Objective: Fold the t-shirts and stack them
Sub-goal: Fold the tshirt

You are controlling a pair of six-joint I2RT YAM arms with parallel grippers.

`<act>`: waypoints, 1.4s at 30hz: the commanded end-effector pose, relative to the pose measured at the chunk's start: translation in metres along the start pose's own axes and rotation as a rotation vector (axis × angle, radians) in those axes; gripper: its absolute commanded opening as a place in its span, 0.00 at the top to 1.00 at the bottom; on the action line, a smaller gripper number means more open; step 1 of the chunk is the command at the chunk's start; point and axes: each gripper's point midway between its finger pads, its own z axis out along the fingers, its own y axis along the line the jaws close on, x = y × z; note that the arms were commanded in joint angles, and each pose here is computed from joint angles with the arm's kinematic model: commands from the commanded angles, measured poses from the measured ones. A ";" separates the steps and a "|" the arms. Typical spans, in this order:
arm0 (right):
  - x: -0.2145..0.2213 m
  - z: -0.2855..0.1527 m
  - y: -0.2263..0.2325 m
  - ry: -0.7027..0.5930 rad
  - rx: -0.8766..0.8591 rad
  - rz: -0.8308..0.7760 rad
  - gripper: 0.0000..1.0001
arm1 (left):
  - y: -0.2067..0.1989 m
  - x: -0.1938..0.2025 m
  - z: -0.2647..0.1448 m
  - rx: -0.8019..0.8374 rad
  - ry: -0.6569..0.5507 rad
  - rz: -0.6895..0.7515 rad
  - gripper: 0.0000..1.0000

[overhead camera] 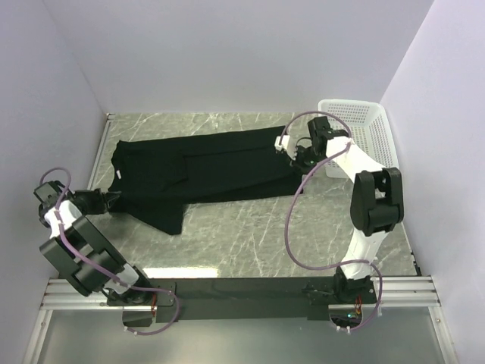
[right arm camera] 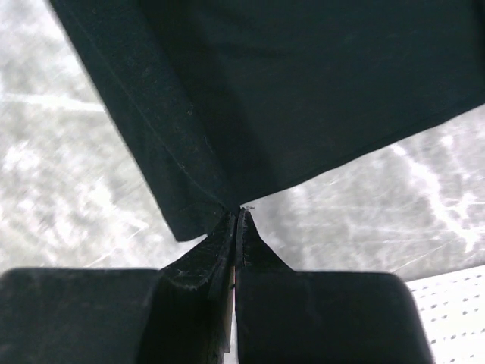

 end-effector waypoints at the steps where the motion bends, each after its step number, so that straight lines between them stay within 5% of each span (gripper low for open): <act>1: -0.009 0.001 -0.025 -0.020 0.053 0.055 1.00 | -0.034 -0.020 -0.003 0.081 -0.041 0.054 0.99; 20: -0.036 0.007 -0.079 -0.038 0.128 0.042 1.00 | -0.038 -0.030 0.041 -0.017 0.057 0.114 0.99; 42: -0.046 0.018 -0.104 -0.045 0.201 0.047 1.00 | -0.037 -0.053 0.064 -0.082 0.031 0.129 0.99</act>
